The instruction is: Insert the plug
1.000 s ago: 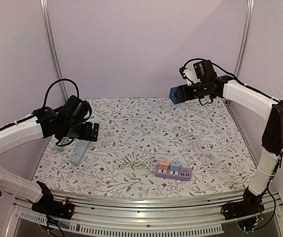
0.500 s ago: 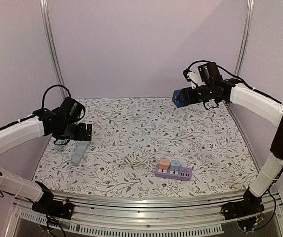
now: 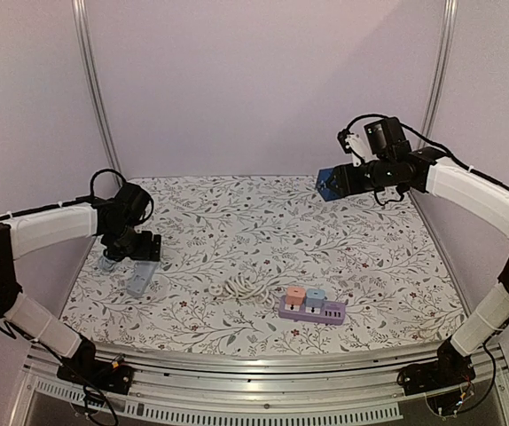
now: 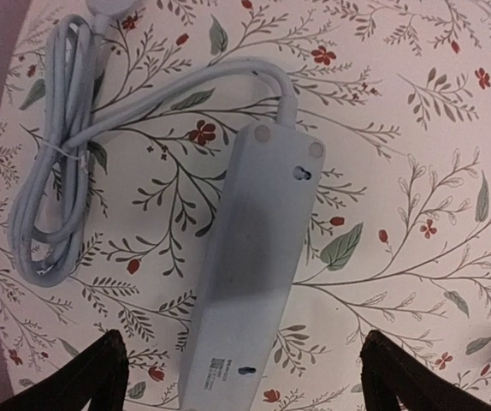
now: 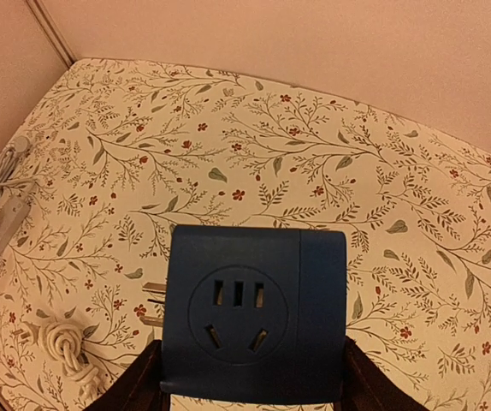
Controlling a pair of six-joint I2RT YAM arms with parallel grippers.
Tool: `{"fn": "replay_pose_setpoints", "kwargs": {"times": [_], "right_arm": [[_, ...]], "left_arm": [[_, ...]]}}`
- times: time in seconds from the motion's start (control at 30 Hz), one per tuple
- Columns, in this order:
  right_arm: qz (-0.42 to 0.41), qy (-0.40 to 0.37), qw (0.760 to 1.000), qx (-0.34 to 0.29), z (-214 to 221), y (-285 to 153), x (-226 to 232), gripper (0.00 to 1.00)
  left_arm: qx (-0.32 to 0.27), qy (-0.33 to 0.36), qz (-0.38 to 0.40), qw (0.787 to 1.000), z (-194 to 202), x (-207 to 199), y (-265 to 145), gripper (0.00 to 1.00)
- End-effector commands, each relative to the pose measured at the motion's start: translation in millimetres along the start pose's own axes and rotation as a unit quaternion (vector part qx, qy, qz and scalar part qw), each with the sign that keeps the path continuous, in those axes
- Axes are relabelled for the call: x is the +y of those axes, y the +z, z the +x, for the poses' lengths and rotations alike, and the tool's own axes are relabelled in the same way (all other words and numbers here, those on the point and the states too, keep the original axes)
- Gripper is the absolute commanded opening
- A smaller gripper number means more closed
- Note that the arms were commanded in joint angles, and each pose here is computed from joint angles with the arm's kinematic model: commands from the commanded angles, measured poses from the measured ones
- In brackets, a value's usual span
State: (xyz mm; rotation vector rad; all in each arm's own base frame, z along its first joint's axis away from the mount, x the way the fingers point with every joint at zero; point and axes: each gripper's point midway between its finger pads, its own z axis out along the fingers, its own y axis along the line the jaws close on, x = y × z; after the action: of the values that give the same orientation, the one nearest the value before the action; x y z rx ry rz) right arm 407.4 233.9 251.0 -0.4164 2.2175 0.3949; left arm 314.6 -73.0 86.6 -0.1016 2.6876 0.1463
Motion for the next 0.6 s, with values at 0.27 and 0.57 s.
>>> {"fn": "replay_pose_setpoints", "kwargs": {"times": [0.27, 0.57], "right_arm": [[0.004, 0.004, 1.000, -0.023, -6.4, -23.3, 1.7, 0.24], [0.003, -0.002, 1.000, -0.022, -7.5, -26.4, 2.4, 0.24]], "left_arm": [[0.063, -0.008, -0.042, 0.997, 34.1, 13.2, 37.4, 0.91], [0.068, -0.006, -0.063, 0.996, 50.0, 23.8, 44.6, 0.87]]}}
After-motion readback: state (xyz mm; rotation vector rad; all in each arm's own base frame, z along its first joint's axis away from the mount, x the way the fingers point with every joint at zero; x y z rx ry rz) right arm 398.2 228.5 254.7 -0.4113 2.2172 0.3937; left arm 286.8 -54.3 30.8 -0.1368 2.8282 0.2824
